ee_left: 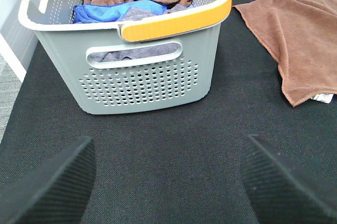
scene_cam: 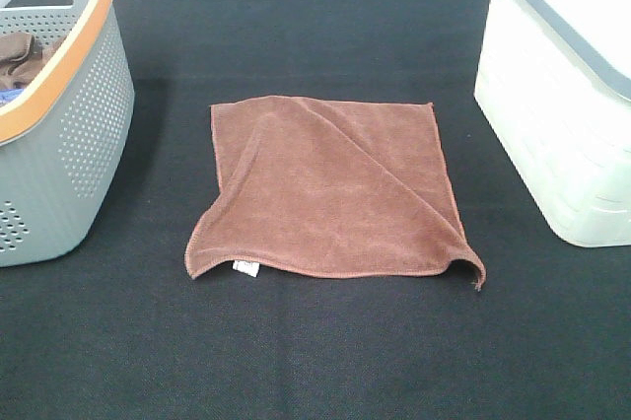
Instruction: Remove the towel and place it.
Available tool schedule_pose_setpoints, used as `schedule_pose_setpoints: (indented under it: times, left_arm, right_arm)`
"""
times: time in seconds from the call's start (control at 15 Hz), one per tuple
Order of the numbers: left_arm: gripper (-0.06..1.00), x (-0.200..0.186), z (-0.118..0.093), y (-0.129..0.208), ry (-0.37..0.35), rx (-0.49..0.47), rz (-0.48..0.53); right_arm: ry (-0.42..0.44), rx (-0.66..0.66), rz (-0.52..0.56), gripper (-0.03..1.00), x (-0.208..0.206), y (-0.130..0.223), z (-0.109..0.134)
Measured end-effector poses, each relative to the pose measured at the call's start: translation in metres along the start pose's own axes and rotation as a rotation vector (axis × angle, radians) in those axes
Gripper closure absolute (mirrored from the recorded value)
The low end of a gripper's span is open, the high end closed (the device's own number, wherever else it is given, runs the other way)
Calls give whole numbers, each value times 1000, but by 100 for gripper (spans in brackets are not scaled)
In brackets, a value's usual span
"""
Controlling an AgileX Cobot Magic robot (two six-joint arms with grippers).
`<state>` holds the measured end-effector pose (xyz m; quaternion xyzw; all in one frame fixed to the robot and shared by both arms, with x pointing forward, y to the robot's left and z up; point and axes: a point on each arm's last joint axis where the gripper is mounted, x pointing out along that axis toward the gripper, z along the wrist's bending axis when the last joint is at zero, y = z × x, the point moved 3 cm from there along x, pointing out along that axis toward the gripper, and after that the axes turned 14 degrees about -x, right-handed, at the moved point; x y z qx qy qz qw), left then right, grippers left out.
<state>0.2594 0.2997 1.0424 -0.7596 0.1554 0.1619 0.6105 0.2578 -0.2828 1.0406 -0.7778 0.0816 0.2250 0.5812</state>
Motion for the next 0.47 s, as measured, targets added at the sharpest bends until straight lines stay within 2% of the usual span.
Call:
schedule_pose_setpoints:
  times: [0.47]
  left_arm:
    - [21, 0, 0, 0, 0, 0, 0]
  right_arm:
    - [-2, 2, -1, 32, 0, 0, 0]
